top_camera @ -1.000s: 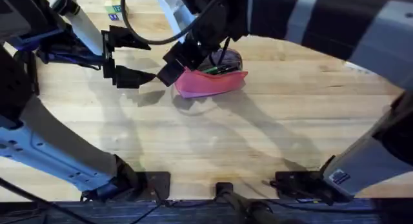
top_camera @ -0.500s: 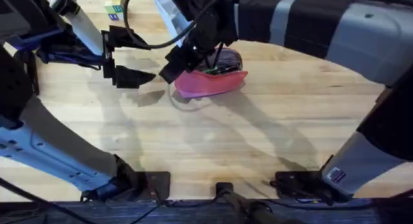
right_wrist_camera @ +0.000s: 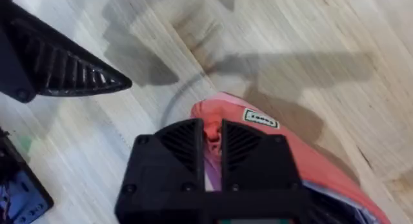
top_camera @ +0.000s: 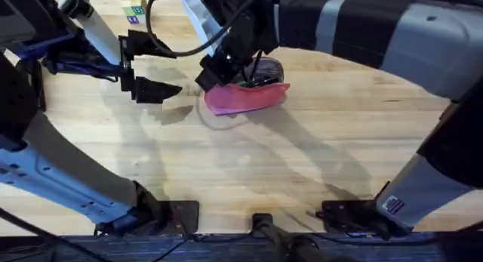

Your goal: Unzip the bag, pick up the pens from the table one at a time and place them inside, then zip the bag closed.

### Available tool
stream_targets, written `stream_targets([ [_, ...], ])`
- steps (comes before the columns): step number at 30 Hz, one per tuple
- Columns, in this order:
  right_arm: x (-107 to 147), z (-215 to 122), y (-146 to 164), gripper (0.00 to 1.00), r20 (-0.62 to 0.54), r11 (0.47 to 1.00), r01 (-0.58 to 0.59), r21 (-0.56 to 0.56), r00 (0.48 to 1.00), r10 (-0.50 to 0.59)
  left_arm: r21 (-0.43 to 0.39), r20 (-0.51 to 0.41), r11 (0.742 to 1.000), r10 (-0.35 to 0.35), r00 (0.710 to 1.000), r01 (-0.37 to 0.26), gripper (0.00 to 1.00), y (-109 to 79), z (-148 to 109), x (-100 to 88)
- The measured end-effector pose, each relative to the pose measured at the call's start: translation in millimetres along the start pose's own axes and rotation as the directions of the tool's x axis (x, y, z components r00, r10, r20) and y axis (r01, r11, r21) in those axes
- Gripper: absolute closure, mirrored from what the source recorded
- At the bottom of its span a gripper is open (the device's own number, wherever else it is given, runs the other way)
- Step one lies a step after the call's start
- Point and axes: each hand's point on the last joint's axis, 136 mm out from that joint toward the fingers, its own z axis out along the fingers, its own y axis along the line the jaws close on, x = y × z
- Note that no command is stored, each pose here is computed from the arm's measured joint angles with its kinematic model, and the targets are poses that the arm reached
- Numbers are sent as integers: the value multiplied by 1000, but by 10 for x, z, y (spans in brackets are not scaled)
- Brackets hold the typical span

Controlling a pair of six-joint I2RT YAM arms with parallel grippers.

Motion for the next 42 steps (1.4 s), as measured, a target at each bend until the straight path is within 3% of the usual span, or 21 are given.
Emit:
stream_targets([
  [6,-6,-2,-3,954,3,1000,0,1,1000,0,0,0,1000,0,1000,0,8,0,0,0],
  [28,-157,-73,-2,971,44,1000,9,6,999,-9,1,0,1000,-1,1000,1,8,-2,0,-1],
  [42,-253,-130,-29,971,69,1000,12,21,998,-13,49,2,992,-120,993,120,8,-102,90,-69],
])
